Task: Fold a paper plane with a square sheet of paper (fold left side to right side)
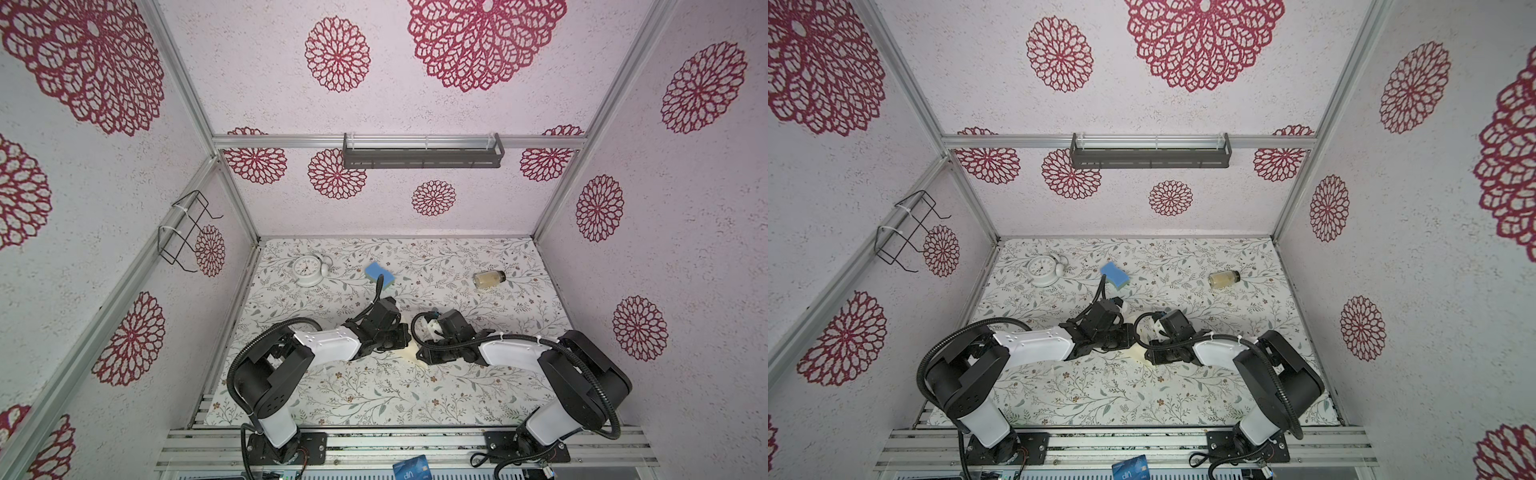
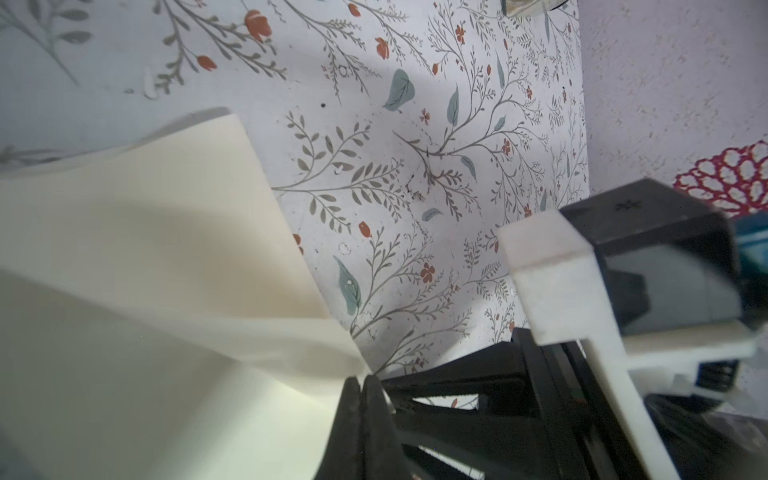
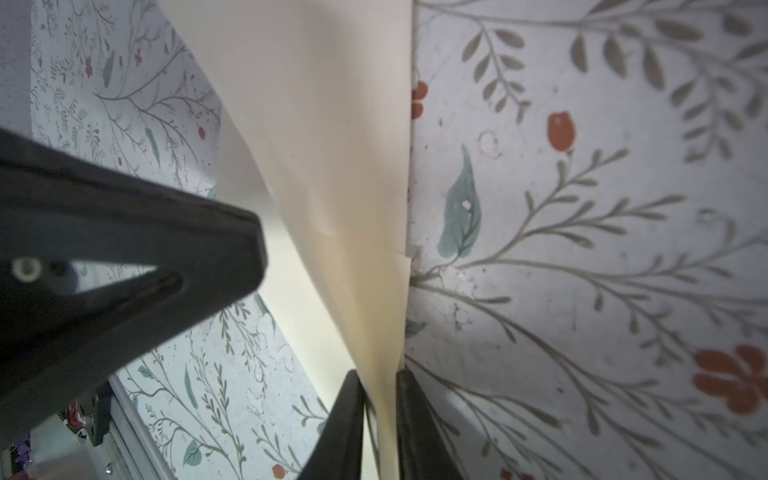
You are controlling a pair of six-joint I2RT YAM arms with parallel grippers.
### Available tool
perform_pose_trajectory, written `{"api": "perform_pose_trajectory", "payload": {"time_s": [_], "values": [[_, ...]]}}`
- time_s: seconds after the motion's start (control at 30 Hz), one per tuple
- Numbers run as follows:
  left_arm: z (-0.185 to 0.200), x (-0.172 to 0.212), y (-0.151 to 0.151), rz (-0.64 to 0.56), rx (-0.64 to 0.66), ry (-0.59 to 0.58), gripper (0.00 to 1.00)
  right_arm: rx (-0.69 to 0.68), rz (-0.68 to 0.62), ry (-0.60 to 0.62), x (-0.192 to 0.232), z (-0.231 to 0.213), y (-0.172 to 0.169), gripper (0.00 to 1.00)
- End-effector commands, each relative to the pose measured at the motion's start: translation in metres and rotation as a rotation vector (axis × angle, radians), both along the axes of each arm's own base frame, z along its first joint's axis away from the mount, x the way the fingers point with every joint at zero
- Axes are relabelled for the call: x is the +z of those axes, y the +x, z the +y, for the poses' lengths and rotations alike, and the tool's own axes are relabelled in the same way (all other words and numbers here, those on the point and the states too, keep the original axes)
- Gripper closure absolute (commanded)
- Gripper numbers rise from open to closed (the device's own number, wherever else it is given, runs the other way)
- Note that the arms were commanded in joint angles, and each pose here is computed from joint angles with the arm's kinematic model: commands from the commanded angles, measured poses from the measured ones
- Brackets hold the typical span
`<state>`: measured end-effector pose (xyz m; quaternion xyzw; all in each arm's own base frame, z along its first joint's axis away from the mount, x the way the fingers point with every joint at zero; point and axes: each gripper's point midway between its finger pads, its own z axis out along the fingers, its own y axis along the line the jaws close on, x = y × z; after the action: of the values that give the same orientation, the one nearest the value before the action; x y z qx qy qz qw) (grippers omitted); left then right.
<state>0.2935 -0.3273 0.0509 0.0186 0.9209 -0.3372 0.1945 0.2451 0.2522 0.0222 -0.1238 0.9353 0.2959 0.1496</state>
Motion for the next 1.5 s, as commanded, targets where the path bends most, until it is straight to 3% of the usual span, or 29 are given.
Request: {"api": "perform_pose_trajectory", "payload": {"time_s": [0.0,0.27,0.6,1.03,1.23,1.47], "values": [[-0.006,-0.006,0.007,-0.014,-0.019,0.025,1.0,0.006,0.092,-0.083,-0.027,-0.017,-0.02,0.81],[0.0,-0.03,0.011,0.011,0.006,0.089,1.0,0.033,0.08,-0.094,-0.022,-0.018,-0.02,0.78],[0.012,-0.045,0.005,0.04,0.056,0.106,1.0,0.037,-0.004,-0.109,0.014,-0.017,-0.006,0.62],[0.013,-0.049,0.004,0.054,0.071,0.104,1.0,0.062,-0.034,-0.089,0.025,-0.002,-0.004,0.65],[0.013,-0.05,0.003,0.058,0.072,0.104,1.0,0.089,-0.05,-0.137,0.019,0.005,-0.007,0.66],[0.014,-0.05,0.002,0.058,0.071,0.103,1.0,0.096,-0.051,-0.191,0.008,0.001,-0.006,0.77]]}}
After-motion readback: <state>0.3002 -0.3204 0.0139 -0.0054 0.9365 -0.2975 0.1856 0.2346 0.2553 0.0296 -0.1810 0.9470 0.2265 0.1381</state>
